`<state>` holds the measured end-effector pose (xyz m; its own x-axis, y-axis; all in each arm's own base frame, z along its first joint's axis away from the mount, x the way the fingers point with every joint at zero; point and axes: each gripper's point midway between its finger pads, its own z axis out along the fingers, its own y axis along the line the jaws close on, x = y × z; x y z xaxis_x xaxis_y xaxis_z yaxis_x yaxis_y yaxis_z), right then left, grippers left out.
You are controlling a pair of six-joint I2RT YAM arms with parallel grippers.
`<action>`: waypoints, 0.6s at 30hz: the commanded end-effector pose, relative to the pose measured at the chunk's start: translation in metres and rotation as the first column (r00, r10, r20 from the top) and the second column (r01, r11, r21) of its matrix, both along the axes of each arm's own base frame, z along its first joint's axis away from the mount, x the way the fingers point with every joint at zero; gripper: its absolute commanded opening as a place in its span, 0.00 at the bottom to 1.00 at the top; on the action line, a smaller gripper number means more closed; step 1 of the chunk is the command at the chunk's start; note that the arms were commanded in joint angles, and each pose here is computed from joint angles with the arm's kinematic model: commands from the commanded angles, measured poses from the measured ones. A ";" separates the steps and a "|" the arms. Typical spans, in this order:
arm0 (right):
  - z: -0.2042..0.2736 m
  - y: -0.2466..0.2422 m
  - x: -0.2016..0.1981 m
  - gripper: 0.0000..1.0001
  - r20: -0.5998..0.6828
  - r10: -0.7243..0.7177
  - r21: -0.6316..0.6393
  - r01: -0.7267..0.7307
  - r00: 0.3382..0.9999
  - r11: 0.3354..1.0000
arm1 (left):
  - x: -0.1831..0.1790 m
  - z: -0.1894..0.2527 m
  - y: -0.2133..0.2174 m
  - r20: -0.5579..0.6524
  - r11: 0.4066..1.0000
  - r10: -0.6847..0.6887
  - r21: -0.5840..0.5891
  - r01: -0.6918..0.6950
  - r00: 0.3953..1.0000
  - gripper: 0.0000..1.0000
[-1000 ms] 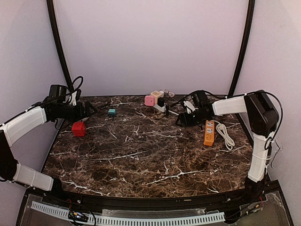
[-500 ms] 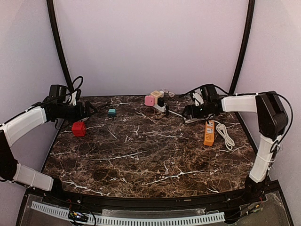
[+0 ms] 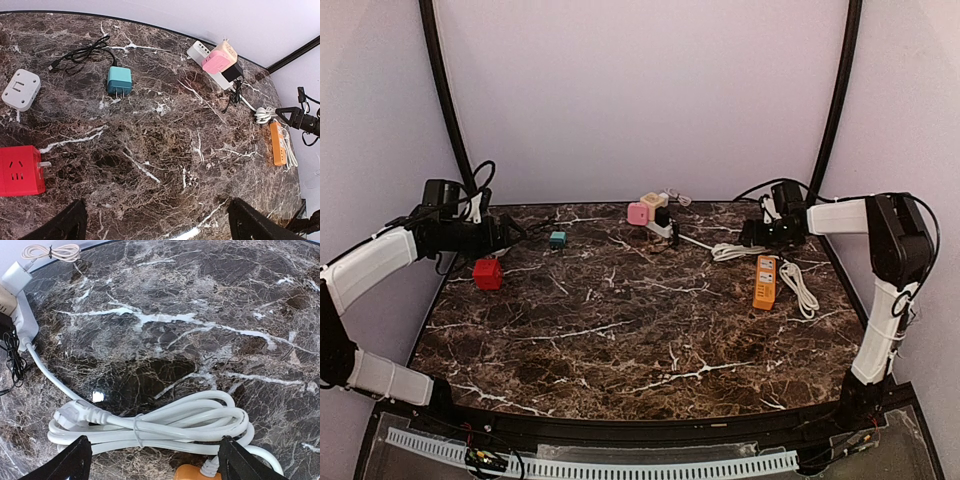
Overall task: Pull the plug off the socket
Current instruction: Move the socket to the center of the board.
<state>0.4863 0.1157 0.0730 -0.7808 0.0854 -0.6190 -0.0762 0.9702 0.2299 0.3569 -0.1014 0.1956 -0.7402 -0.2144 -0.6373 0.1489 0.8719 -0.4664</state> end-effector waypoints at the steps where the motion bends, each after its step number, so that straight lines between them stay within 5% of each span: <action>1: -0.010 -0.020 0.004 0.86 0.003 -0.056 -0.026 0.056 0.998 0.998 | -0.009 -0.001 0.000 0.005 1.000 -0.010 0.010 0.010 1.000 0.99; 11: -0.029 -0.047 0.006 0.82 -0.033 -0.115 -0.041 0.114 0.993 0.993 | -0.011 -0.001 0.001 0.007 1.000 -0.009 0.011 0.009 1.000 0.99; 18: -0.039 -0.030 0.014 0.67 -0.052 -0.053 0.032 0.055 0.997 0.998 | -0.011 -0.001 0.001 0.006 1.000 -0.005 0.009 0.005 1.000 0.99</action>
<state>0.4988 0.0757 0.0451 -0.7859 0.1530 -0.5991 0.0155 0.9735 0.2283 0.3524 -0.1008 0.1951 -0.7383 -0.2144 -0.6395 0.1500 0.8722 -0.4656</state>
